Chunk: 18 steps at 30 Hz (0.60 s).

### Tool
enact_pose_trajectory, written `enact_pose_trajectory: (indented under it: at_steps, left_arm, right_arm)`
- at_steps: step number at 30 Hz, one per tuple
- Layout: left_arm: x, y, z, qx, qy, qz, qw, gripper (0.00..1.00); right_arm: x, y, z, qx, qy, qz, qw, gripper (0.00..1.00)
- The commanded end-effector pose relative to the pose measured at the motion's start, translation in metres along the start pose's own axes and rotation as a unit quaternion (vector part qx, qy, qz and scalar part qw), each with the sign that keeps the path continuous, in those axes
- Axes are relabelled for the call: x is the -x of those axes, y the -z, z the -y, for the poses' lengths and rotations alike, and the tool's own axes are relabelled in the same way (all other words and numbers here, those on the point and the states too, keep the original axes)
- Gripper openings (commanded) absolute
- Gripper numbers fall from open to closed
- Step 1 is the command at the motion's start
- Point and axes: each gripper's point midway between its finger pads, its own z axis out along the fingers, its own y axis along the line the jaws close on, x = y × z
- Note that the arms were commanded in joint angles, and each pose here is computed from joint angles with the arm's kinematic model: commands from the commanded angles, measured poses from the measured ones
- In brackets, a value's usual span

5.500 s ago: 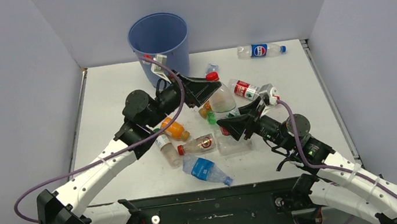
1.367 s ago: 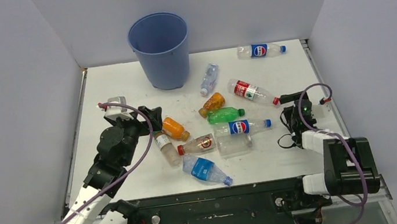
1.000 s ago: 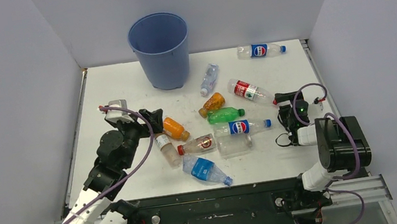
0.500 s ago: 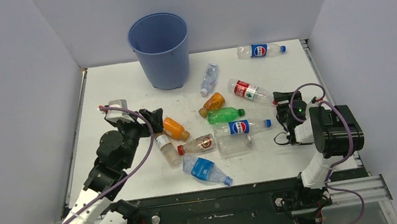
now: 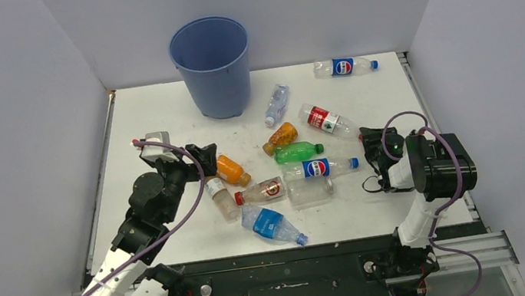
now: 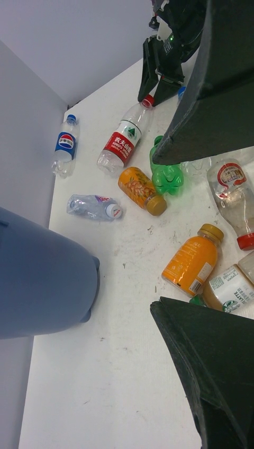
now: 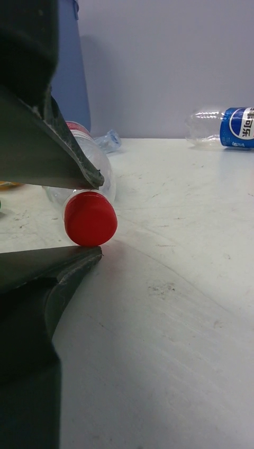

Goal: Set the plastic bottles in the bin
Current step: Pick up the plastic bottle at the center of the board.

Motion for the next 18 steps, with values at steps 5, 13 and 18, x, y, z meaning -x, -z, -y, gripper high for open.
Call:
enact_pose_trajectory:
  at_steps: [5, 13, 18]
  left_arm:
    - [0.015, 0.001, 0.007, -0.012, 0.0, 0.026, 1.0, 0.96]
    - [0.021, 0.004, 0.007, -0.01, 0.003, 0.036, 0.999, 0.96]
    - [0.033, 0.009, 0.004, -0.004, 0.0, 0.062, 0.998, 0.96]
  right_arm:
    - [0.005, 0.012, -0.025, 0.036, 0.022, -0.003, 0.999, 0.05]
    - [0.03, 0.059, -0.097, 0.115, 0.053, 0.029, 0.992, 0.05]
    - [0.032, 0.108, -0.154, 0.18, 0.128, 0.03, 0.975, 0.05]
